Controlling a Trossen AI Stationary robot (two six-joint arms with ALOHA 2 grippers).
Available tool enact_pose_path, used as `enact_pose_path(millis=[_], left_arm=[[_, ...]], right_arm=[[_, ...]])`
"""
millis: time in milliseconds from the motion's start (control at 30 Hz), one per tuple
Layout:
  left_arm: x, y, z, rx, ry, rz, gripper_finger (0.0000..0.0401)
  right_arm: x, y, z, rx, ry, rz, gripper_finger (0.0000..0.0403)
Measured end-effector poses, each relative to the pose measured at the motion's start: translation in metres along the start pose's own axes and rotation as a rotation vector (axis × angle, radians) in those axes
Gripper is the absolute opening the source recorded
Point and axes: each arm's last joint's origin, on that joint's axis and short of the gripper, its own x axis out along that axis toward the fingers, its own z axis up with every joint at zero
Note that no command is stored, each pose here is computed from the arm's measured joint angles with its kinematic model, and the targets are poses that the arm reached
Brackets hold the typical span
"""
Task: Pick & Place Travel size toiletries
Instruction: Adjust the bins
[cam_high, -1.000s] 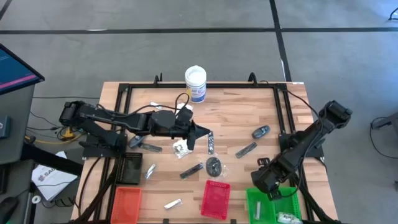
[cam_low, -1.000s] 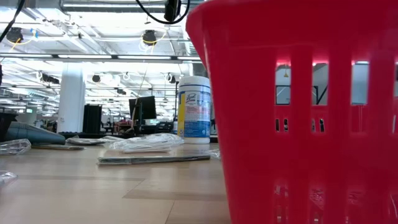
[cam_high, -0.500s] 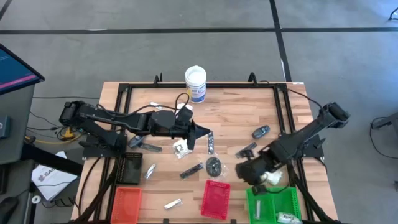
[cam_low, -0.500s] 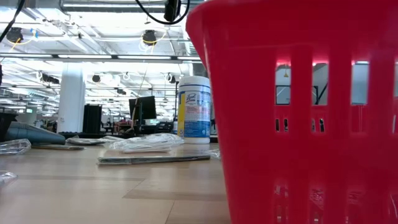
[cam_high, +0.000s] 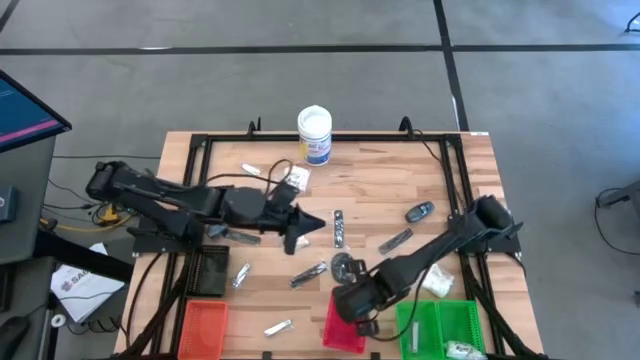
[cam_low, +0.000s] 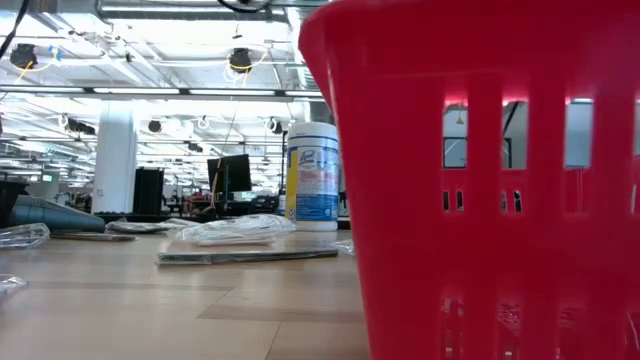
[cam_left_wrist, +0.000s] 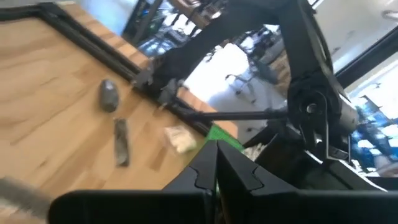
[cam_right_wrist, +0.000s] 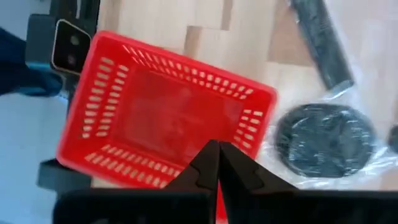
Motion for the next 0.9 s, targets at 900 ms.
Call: enact_pose_path(millis=[900], left_arm=[[-0.082, -0.06, -0.028, 0.077, -0.098, -0.046, 0.0001]], right_arm=[[0.056, 0.044, 0.026, 0.062, 0.209, 0.008, 0.0]])
